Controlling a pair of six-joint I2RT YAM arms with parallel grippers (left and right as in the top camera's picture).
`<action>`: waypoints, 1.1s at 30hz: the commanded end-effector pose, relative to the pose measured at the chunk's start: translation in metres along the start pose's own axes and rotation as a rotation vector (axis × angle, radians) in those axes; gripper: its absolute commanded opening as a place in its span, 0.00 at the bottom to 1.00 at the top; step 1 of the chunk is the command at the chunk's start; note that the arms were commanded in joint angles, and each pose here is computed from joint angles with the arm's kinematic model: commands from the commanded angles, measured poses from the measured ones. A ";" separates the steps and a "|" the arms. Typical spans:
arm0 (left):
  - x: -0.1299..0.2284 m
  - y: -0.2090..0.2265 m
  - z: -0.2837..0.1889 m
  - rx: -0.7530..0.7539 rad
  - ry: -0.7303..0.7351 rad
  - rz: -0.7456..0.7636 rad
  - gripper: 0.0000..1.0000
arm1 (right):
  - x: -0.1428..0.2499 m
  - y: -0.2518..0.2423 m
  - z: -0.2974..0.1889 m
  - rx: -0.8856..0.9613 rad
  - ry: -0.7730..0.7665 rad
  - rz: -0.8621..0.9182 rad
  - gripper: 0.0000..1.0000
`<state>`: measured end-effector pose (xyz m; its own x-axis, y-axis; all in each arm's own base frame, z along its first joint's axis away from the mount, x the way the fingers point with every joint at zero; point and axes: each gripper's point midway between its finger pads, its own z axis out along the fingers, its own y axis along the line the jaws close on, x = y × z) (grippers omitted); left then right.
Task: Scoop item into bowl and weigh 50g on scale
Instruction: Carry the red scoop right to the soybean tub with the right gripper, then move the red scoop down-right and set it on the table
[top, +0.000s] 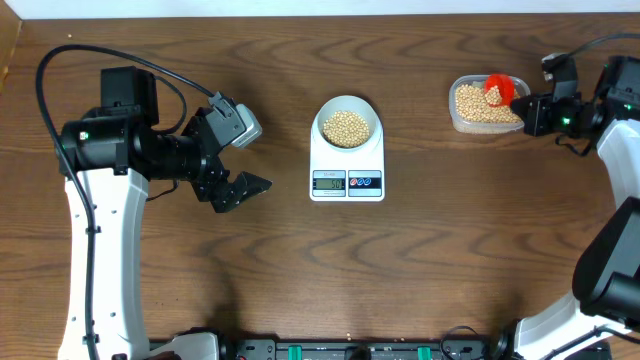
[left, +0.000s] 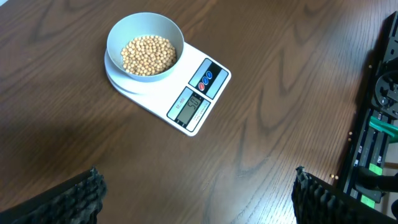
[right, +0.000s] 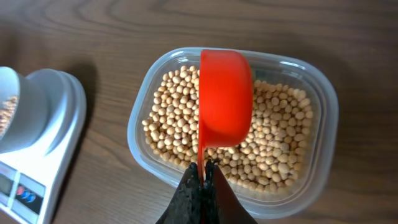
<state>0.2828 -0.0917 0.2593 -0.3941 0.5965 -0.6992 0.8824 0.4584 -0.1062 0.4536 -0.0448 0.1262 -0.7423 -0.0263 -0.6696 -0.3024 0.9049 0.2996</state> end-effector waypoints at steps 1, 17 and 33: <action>0.003 -0.001 0.001 0.005 0.006 -0.001 0.98 | -0.010 -0.005 -0.015 0.129 0.004 -0.084 0.01; 0.003 -0.001 0.001 0.005 0.006 -0.001 0.98 | -0.032 0.003 -0.029 0.472 0.076 -0.329 0.01; 0.003 -0.001 0.001 0.005 0.006 -0.001 0.98 | -0.095 0.045 -0.143 0.556 -0.274 -0.213 0.01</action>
<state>0.2828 -0.0917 0.2593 -0.3941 0.5965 -0.6992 0.8824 0.4584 -0.1062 0.4420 -0.0536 0.2621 -0.5569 -0.2929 -0.7772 -0.1243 0.9546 -0.2707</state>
